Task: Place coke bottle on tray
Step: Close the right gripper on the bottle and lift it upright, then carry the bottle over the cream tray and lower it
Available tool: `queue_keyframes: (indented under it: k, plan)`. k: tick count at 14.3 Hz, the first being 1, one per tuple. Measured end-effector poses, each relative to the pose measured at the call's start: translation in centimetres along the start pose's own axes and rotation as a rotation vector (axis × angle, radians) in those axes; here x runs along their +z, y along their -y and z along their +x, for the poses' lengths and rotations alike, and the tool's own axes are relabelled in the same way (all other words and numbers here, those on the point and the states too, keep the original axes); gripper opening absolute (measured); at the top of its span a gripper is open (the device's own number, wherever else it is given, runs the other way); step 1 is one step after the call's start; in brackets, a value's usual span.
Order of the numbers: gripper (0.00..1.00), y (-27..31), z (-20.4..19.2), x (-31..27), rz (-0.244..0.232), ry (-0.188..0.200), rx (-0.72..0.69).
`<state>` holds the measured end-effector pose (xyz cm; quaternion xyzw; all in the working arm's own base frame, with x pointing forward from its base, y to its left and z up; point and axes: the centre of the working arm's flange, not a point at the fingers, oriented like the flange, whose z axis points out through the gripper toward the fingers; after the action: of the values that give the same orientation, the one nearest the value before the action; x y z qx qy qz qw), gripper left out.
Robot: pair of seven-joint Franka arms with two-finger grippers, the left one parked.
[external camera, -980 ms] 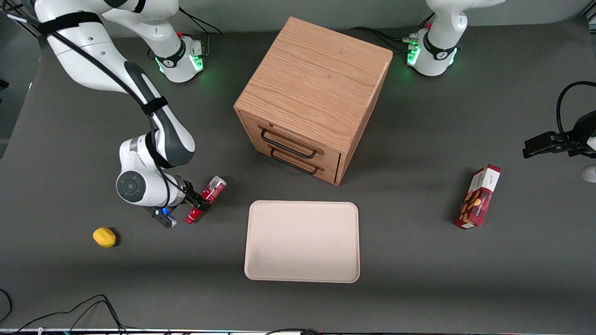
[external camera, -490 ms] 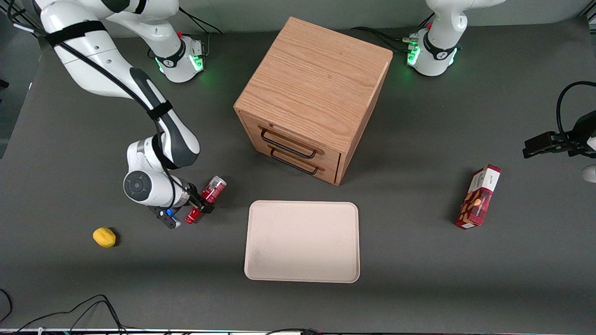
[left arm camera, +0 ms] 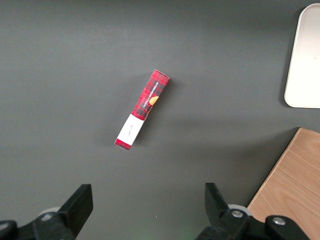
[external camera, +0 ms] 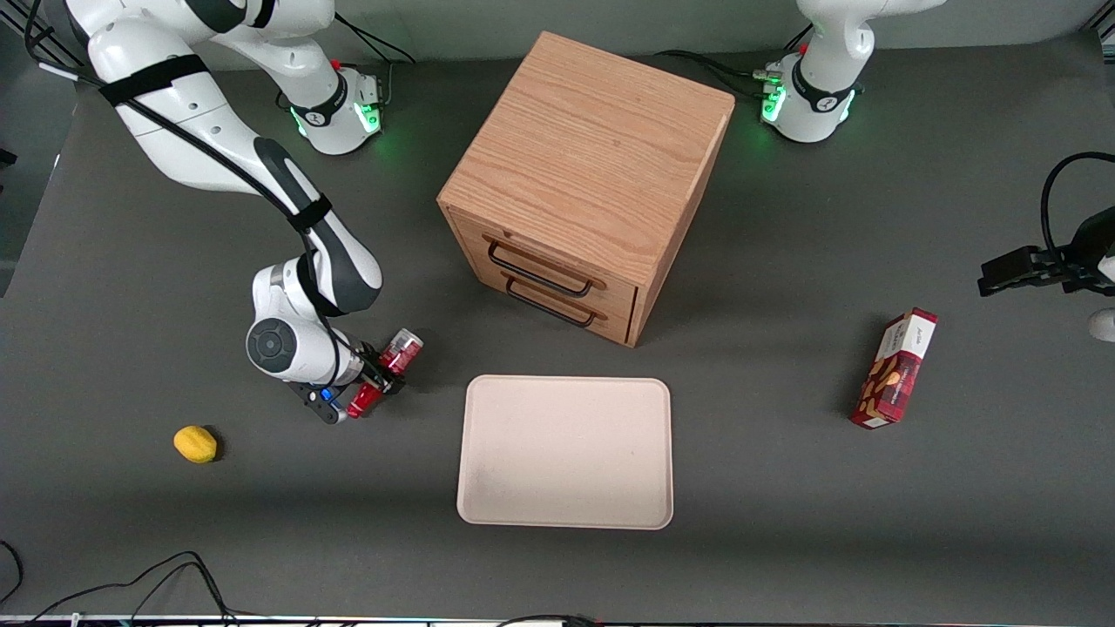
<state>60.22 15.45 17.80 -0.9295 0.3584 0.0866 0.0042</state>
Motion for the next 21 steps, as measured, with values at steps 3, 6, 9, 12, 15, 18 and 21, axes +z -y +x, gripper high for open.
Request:
queue_keyframes:
  k: [3, 6, 9, 12, 15, 18, 21]
  plan:
    - [0.56, 0.2, -0.1, -0.2, 0.004, -0.003, -0.003]
    - [0.56, 1.3, -0.5, -2.5, 0.004, -0.018, -0.036]
    - [0.56, 2.2, -0.6, -9.6, -0.030, -0.026, -0.130]
    - [0.56, 3.2, -1.8, -19.3, -0.015, -0.055, -0.281]
    - [0.56, 5.4, -4.7, -28.0, 0.041, -0.089, -0.450]
    - [0.56, 8.7, -6.7, -29.0, 0.094, -0.078, -0.547]
    - [0.56, 13.5, -5.6, -22.2, 0.131, -0.007, -0.572]
